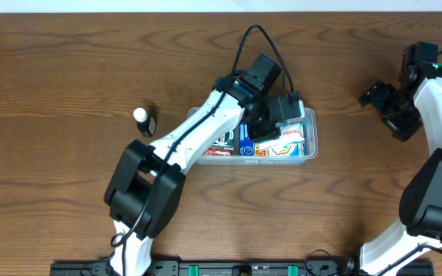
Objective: Pack container
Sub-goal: 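Lower the white box onto the container's right side and release it, then withdraw the left gripper back toward the bottle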
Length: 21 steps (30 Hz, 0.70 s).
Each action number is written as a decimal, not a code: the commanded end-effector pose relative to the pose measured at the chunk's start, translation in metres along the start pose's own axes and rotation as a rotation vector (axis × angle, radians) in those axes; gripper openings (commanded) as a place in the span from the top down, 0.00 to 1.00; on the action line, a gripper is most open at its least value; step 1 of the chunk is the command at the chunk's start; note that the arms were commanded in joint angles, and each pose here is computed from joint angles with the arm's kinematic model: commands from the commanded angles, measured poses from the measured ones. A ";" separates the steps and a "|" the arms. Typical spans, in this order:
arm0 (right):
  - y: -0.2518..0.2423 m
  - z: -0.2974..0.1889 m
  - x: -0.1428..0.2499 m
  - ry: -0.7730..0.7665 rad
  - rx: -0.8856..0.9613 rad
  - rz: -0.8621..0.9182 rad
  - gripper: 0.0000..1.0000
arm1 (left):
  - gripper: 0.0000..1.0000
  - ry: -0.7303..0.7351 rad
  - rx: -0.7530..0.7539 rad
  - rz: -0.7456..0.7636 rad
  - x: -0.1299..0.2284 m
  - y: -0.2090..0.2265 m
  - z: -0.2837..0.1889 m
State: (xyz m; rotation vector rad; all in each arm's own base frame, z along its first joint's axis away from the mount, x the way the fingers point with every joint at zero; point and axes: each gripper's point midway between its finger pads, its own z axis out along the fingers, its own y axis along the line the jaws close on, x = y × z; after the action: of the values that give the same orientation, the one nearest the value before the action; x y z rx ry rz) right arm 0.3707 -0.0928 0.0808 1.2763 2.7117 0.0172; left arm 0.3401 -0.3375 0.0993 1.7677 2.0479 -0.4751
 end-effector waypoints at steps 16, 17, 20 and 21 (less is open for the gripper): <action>0.001 0.000 -0.002 -0.003 0.002 -0.012 0.01 | 0.02 -0.057 -0.766 -1.078 0.165 0.133 -0.258; 0.001 0.000 -0.002 -0.003 0.002 -0.012 0.01 | 0.02 -0.052 -0.767 -1.207 0.190 0.135 -0.259; 0.001 0.000 -0.002 -0.003 0.002 -0.012 0.01 | 0.02 -0.022 -0.708 -1.419 0.240 0.135 -0.251; 0.001 0.000 -0.002 -0.003 0.002 -0.011 0.01 | 0.02 -0.015 -0.663 -1.463 0.252 0.135 -0.245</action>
State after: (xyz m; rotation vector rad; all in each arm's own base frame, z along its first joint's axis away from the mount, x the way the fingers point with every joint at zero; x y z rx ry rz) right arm 0.3707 -0.0928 0.0808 1.2768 2.7114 0.0173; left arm 0.4285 0.0004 0.2140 0.0026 2.6072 0.0281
